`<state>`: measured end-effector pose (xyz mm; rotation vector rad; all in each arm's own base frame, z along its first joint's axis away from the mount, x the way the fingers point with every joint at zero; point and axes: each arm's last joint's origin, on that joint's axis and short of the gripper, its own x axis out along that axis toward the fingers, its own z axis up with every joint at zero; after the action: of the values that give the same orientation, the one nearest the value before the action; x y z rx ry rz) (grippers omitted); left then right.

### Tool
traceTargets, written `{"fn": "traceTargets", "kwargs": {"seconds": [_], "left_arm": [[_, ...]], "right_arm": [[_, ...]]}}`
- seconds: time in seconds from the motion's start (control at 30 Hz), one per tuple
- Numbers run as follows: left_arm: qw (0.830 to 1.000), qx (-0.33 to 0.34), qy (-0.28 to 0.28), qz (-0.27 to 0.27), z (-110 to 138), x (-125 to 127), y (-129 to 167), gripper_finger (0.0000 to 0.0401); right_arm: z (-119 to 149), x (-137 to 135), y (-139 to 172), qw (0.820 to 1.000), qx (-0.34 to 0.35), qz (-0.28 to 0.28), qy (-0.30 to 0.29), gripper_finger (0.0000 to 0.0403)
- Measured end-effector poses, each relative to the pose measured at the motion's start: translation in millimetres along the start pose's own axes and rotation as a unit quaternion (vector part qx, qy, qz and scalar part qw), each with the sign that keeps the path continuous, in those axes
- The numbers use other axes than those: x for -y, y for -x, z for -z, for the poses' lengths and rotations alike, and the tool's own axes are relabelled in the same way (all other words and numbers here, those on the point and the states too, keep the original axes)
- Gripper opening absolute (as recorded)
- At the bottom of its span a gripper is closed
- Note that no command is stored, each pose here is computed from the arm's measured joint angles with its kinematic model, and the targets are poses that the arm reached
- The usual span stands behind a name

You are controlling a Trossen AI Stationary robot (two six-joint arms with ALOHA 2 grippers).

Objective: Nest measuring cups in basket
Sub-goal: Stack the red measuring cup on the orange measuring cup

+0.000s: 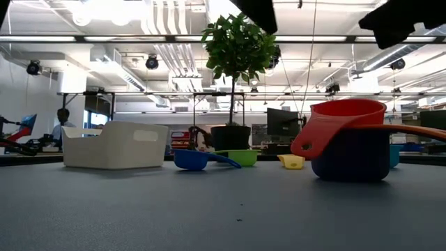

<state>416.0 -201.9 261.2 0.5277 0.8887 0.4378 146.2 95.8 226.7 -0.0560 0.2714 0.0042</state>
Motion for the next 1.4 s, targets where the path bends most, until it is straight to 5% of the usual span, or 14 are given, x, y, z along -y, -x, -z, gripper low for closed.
{"fn": "traceTargets", "kwargs": {"seconds": [0.37,0.67,0.9,1.07,1.4], "left_arm": [[0.996,-0.035,-0.063,-0.044,12,-10,5,0.0088],[0.997,-0.008,-0.042,-0.063,15,-34,34,0.0086],[0.997,0.071,0.001,0.027,41,-35,44,0.0086],[0.977,0.175,0.063,0.105,63,-43,47,0.0086],[0.952,0.259,0.120,0.112,103,-45,35,0.0086]], "right_arm": [[45,5,-21,0.999,0.022,0.024,-0.014,0.0020],[50,-3,-36,1.000,-0.003,0.020,-0.009,0.0009],[43,-12,-48,1.000,-0.012,0.018,0.015,0.0008],[44,-15,-52,0.999,-0.021,0.020,0.020,0.0008],[48,-5,-58,0.998,-0.037,0.040,-0.012,0.0008]]}}
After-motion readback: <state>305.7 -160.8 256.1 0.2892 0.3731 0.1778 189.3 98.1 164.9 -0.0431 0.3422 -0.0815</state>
